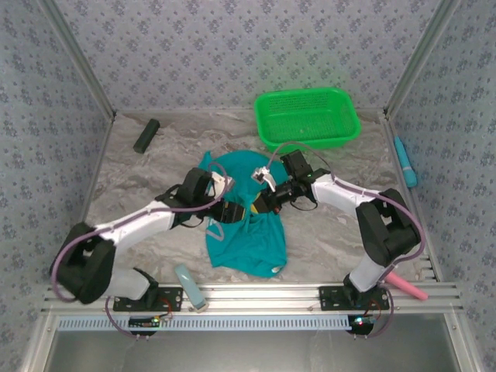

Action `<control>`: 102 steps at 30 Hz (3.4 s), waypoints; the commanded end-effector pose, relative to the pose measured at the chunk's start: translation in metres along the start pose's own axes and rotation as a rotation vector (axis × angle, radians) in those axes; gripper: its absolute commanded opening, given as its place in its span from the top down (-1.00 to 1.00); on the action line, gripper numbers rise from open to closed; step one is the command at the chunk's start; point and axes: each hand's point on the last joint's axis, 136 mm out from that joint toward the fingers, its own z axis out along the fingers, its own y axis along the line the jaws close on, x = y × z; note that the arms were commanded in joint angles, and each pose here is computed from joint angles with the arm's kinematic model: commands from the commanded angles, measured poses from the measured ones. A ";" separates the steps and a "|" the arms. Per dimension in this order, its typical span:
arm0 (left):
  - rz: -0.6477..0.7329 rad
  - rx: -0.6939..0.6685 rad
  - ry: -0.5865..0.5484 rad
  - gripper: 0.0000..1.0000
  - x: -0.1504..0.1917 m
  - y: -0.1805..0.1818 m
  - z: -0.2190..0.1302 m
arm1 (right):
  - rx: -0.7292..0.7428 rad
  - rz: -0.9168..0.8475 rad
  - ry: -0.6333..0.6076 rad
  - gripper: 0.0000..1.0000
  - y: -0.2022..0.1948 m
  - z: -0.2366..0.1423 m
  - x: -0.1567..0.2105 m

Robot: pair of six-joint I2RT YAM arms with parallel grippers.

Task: Fold the inside-out t-shirt

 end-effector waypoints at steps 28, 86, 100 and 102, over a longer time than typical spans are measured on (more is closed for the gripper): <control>0.583 0.527 -0.019 1.00 0.018 -0.080 -0.006 | 0.439 -0.068 0.078 0.34 -0.056 -0.032 0.026; 0.135 0.064 0.041 0.59 -0.009 0.033 0.048 | 0.448 -0.789 -0.005 1.00 0.074 -0.024 -0.006; 0.298 0.012 -0.259 -0.11 -0.007 -0.013 -0.058 | 0.283 -0.165 0.026 1.00 0.037 -0.029 -0.015; 0.337 0.057 -0.294 -0.16 -0.008 -0.033 -0.057 | 0.269 -0.112 0.036 1.00 0.038 -0.030 -0.011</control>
